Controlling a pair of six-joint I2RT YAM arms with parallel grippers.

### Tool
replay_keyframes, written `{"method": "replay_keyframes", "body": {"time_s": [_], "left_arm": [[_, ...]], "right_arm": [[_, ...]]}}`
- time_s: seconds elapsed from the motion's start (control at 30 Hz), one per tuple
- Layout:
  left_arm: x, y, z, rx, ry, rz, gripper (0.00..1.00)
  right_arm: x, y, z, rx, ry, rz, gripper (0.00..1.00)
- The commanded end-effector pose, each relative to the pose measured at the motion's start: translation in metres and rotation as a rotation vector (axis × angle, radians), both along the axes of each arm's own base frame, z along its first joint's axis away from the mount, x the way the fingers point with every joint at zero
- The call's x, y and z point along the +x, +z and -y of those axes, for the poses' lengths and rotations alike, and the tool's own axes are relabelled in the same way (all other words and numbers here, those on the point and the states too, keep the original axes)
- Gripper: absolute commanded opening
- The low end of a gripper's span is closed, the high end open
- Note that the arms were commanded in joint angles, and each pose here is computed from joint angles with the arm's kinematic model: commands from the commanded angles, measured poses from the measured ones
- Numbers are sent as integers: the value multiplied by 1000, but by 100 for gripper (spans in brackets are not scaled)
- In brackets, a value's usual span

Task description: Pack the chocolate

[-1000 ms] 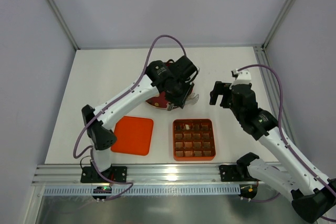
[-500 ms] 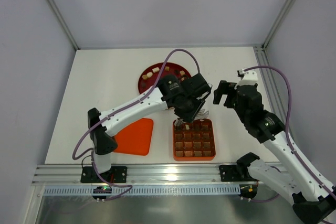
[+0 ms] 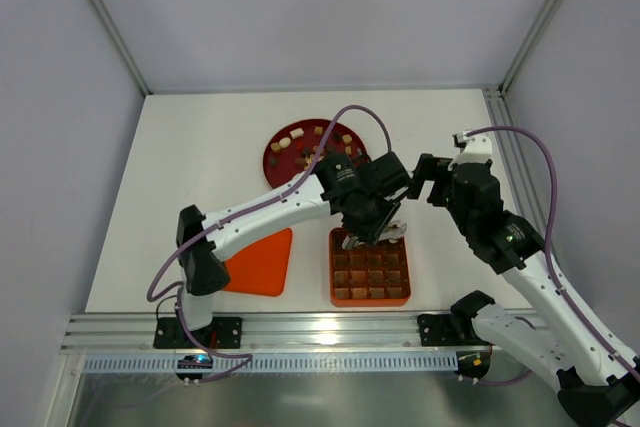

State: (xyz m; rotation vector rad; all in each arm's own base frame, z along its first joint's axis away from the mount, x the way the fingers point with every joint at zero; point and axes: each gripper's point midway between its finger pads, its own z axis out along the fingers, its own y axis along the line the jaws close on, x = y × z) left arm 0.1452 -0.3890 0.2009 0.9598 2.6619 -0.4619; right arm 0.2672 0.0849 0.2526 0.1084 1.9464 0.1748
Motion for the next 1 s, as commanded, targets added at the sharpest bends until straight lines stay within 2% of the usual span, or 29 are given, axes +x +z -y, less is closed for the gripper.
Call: {"method": "replay_keyframes", "body": {"time_s": [0.0, 0.67, 0.97], "left_arm": [[0, 3, 10, -42, -3, 3, 33], [2, 1, 9, -32, -8, 20, 37], [14, 22, 5, -62, 10, 80, 38]], "right_arm": [[-1, 17, 3, 17, -15, 40, 100], [0, 15, 1, 21, -9, 37, 100], [1, 16, 0, 24, -6, 39, 100]]}}
